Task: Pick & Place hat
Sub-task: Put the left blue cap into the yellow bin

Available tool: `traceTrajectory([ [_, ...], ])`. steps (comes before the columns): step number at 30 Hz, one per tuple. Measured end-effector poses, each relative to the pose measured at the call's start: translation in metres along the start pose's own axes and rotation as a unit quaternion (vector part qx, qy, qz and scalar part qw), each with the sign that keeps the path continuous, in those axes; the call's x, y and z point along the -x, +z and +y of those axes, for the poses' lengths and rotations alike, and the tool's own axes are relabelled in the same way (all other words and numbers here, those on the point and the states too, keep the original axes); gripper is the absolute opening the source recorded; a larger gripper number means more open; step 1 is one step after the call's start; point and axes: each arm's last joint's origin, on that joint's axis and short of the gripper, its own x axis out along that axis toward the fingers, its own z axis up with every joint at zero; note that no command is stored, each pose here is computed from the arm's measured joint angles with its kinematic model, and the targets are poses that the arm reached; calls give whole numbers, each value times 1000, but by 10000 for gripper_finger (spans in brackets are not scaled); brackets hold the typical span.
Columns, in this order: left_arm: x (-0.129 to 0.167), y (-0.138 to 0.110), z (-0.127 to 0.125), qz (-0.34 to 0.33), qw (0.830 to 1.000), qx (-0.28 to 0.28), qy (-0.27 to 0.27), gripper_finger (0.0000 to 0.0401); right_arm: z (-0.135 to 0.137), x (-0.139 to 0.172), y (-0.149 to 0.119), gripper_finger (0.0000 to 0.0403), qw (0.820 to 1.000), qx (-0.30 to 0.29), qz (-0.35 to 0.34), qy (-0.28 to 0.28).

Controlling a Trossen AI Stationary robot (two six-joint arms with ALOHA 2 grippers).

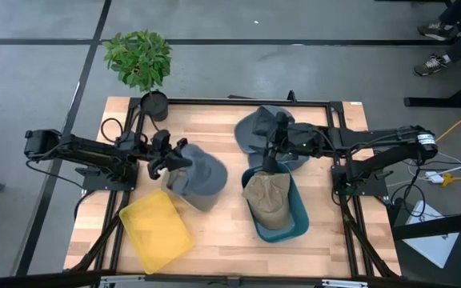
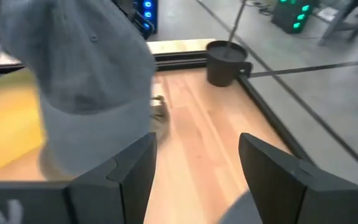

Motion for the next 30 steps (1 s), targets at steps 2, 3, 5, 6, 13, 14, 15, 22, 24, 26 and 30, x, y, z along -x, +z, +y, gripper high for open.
traceTrajectory([
  [2,-1,-1,0,28,1000,7,-13,21,1,0,0,227,1000,-7,0,13],
  [3,-3,-2,0,42,999,11,-19,21,1,0,0,227,1000,-10,0,19],
  [5,-6,-1,-1,71,997,14,-34,21,2,0,0,227,999,-17,0,28],
  [6,-9,0,-2,86,995,13,-38,21,2,0,0,227,999,-18,1,31],
  [13,-30,9,-2,195,981,-6,-3,21,2,0,0,227,999,-31,1,34],
  [14,-33,10,-2,217,976,-6,12,21,2,0,0,227,999,-31,1,34],
  [15,-36,11,-3,239,971,-11,24,21,2,0,0,227,999,-31,1,34],
  [22,-54,26,-36,341,938,-61,12,21,2,0,0,227,999,-28,1,33],
  [24,-57,30,-52,350,933,-82,-24,21,2,0,0,227,999,-27,1,33],
  [26,-56,32,-67,359,926,-99,-58,21,2,0,0,227,999,-26,2,33],
  [30,-49,36,-97,369,918,-102,-104,22,2,0,-1,227,999,-23,8,32],
])
